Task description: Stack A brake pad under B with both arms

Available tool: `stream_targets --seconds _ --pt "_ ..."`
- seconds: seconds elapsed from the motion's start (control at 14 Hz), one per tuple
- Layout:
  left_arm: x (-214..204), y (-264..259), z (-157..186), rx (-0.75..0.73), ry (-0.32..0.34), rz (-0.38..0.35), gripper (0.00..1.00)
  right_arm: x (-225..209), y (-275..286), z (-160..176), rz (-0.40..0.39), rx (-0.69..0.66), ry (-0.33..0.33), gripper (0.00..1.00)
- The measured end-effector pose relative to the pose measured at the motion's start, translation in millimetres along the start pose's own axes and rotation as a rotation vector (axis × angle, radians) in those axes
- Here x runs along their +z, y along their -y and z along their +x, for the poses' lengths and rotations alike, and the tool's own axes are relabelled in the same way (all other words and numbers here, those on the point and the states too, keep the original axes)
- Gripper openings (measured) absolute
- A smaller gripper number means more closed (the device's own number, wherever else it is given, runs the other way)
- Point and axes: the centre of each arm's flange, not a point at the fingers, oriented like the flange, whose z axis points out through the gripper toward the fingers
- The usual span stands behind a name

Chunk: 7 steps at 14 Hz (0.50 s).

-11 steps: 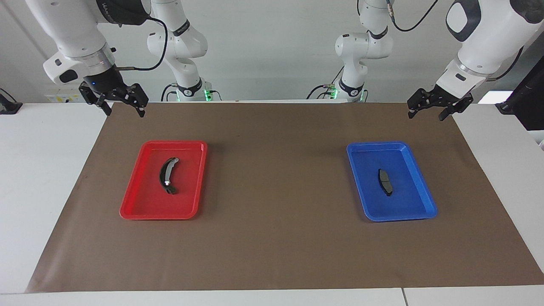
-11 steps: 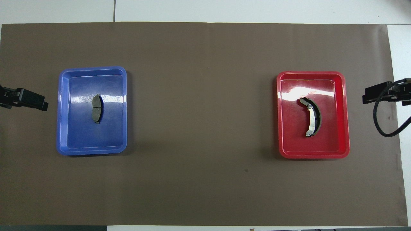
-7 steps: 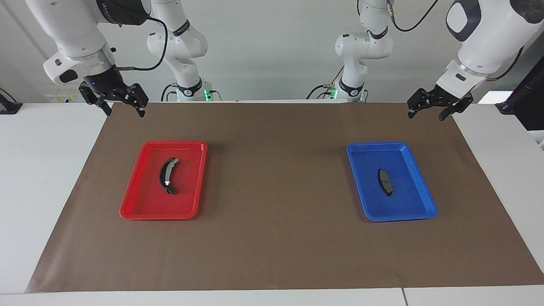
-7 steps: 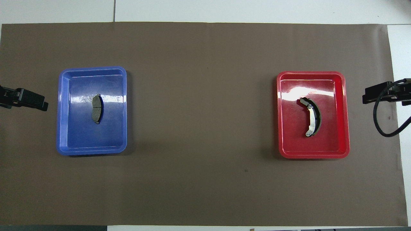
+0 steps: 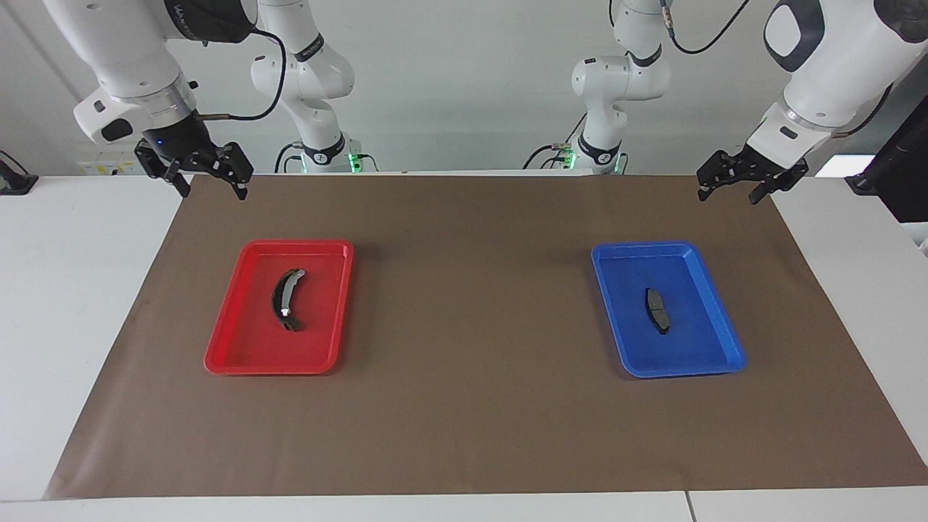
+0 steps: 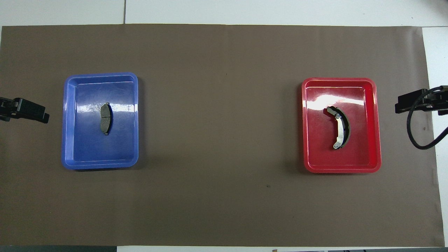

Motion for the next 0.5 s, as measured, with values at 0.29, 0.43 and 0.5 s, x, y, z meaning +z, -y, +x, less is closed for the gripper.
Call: stream_targets --seconds 0.29,0.43,0.5 --pt "30 2 9 -0.001 -0.120 0.012 0.99 0 0 0 0.000 0.000 0.000 1.00" --pt "51 2 13 -0.001 -0.141 0.015 0.99 0 0 0 0.000 0.000 0.000 1.00" --pt "62 2 15 0.000 -0.153 0.017 0.99 0 0 0 0.000 0.000 0.000 1.00"
